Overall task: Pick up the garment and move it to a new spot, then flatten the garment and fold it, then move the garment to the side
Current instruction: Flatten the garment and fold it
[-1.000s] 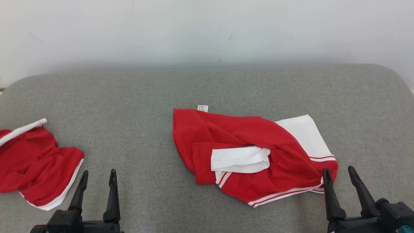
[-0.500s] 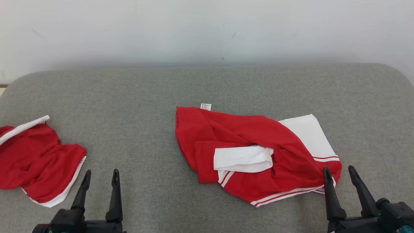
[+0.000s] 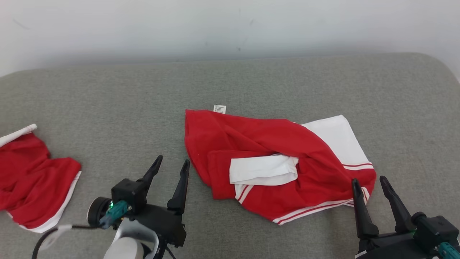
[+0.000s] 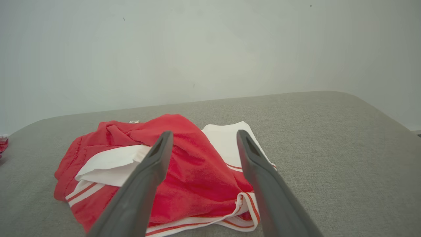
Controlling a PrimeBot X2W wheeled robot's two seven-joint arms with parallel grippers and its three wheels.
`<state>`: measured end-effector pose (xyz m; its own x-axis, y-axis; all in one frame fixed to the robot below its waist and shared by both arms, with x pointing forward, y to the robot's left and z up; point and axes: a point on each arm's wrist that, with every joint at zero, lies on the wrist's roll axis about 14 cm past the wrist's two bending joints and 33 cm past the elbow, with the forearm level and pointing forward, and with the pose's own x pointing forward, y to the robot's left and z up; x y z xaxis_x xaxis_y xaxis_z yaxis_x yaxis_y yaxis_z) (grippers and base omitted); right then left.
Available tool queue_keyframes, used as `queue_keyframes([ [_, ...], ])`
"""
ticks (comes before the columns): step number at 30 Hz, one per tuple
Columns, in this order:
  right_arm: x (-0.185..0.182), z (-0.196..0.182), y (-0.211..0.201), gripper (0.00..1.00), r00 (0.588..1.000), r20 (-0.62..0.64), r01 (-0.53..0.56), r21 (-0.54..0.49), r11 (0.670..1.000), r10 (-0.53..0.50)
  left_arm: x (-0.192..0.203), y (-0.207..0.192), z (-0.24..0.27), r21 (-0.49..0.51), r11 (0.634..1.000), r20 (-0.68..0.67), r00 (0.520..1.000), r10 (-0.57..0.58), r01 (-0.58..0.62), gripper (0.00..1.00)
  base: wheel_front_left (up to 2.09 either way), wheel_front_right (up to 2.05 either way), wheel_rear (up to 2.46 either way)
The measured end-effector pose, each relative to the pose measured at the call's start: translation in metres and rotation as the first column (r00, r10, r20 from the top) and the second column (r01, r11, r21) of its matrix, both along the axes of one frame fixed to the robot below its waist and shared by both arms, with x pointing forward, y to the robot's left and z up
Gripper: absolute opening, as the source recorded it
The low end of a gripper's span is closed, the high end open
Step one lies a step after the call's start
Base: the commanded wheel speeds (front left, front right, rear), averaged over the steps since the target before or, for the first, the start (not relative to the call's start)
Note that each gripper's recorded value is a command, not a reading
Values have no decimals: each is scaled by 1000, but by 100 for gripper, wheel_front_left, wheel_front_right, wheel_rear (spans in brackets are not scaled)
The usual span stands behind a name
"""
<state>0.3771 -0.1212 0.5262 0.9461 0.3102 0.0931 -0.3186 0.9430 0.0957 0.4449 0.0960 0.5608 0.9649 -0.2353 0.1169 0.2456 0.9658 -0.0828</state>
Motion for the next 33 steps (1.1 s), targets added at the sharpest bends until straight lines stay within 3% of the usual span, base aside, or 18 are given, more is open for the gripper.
queue_keyframes([
  [8,3,-8,-14,100,999,-20,43,7,999,-43,31,-38,-49,-37,994,-216,971,-106,101,100,0,0,0],
  [18,6,-22,-33,100,993,-58,101,13,995,-100,52,-56,-101,-90,989,-403,903,-145,119,100,0,0,0],
  [19,6,-24,-34,100,992,-62,107,15,994,-106,52,-58,-104,-98,987,-411,898,-155,125,43,0,0,0],
  [20,6,-26,-35,100,992,-67,112,15,994,-110,53,-61,-105,-118,984,-415,894,-168,130,0,0,0,0],
  [26,9,-31,-40,100,989,-78,125,20,992,-123,50,-68,-102,-161,976,-392,898,-200,147,0,0,0,0],
  [33,18,-31,-40,100,990,-76,124,27,992,-121,21,-42,-89,-238,969,-324,935,-147,71,0,0,0,0],
])
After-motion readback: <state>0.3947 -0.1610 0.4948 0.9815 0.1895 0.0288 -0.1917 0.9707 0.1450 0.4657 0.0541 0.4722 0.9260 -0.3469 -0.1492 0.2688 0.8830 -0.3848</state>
